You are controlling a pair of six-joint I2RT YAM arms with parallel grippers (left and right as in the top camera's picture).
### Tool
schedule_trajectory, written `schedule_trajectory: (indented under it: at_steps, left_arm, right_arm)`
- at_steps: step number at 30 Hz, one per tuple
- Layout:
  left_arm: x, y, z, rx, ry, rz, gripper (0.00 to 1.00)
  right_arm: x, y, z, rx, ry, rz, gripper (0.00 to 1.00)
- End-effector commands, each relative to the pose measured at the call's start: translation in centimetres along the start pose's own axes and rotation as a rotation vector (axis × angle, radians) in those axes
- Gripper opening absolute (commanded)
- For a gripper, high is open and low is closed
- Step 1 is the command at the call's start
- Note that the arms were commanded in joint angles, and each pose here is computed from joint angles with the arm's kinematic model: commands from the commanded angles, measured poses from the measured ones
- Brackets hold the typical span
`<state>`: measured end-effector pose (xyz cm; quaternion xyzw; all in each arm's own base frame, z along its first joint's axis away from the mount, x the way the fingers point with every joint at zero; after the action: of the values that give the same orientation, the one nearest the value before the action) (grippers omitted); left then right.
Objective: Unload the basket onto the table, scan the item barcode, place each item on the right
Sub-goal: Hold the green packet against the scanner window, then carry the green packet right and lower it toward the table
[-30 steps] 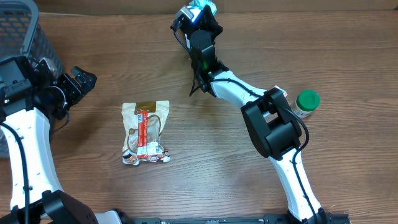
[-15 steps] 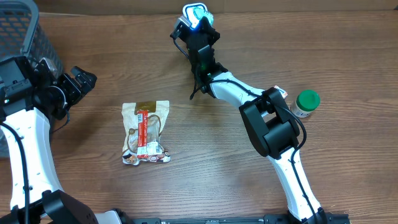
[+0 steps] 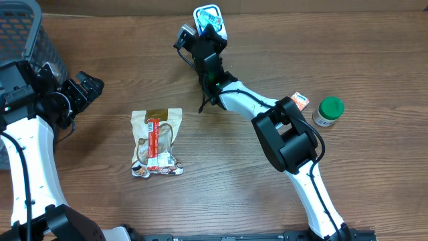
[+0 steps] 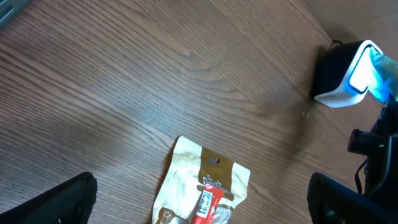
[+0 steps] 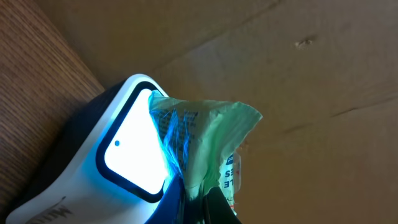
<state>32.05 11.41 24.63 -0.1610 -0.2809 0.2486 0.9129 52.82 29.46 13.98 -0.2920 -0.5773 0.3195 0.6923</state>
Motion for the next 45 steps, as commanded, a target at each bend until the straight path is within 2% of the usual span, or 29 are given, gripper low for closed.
schedule_trajectory:
  at_steps: [1, 9, 18, 23, 29, 32, 35, 38, 39, 41, 43, 45]
  left_arm:
    - [0.2, -0.3, 0.6, -0.004, -0.021, -0.003, 1.00]
    - [0.2, -0.3, 0.6, -0.004, -0.021, -0.003, 0.99]
    - [0.2, -0.3, 0.6, -0.004, -0.021, -0.003, 0.99]
    - [0.2, -0.3, 0.6, -0.004, -0.021, -0.003, 1.00]
    - [0.2, -0.3, 0.6, -0.004, -0.021, -0.003, 0.99]
    - [0.2, -0.3, 0.6, -0.004, -0.021, -0.003, 1.00]
    - [0.2, -0.3, 0.6, -0.004, -0.021, -0.003, 1.00]
    - [0.2, -0.3, 0.6, -0.004, -0.021, -0.003, 1.00]
    - [0.2, -0.3, 0.6, -0.004, -0.021, -0.003, 1.00]
    - [0.2, -0.3, 0.6, -0.004, -0.021, -0.003, 0.99]
    - [0.2, -0.3, 0.6, -0.004, -0.021, -0.003, 1.00]
    - [0.2, -0.3, 0.6, -0.004, -0.021, -0.003, 1.00]
  right_arm:
    - [0.4, -0.6, 0.0, -0.035, 0.009, -0.028, 0.03]
    - [4.6, -6.6, 2.1, -0.096, -0.060, -0.154, 0.03]
    - [8.6, -16.4, 8.7, -0.023, -0.031, -0.378, 0.03]
    - [6.7, -19.2, 13.1, 0.114, 0.143, -0.468, 0.04]
    - [0.4, -16.2, 17.7, 0.534, 0.538, -0.431, 0.04]
    - [-3.6, -14.5, 19.6, 0.679, 0.770, -0.382, 0.12]
    - [-7.9, -13.6, 20.7, 0.716, 0.966, -0.322, 0.30]
    - [-10.7, -13.1, 20.6, 0.713, 1.052, -0.317, 0.63]
    - [-11.5, -13.0, 20.5, 0.707, 1.073, -0.324, 0.71]
    - [-13.0, -12.9, 20.0, 0.672, 1.110, -0.377, 0.75]
    - [-14.0, -12.7, 19.3, 0.614, 1.128, -0.470, 0.75]
    - [-14.1, -12.3, 18.6, 0.551, 1.146, -0.638, 0.71]
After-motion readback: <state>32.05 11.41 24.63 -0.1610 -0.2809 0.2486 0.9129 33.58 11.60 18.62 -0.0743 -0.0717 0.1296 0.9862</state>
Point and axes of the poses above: each gripper's point midway between its finger pads, its own z axis back along the fingers, its own y axis along the line the jaws close on, x = y × z, the point moved 8 cm from there along z, back along the fingers, and after that the axes turned 8 degrees about -z, right-handed, at the moved point
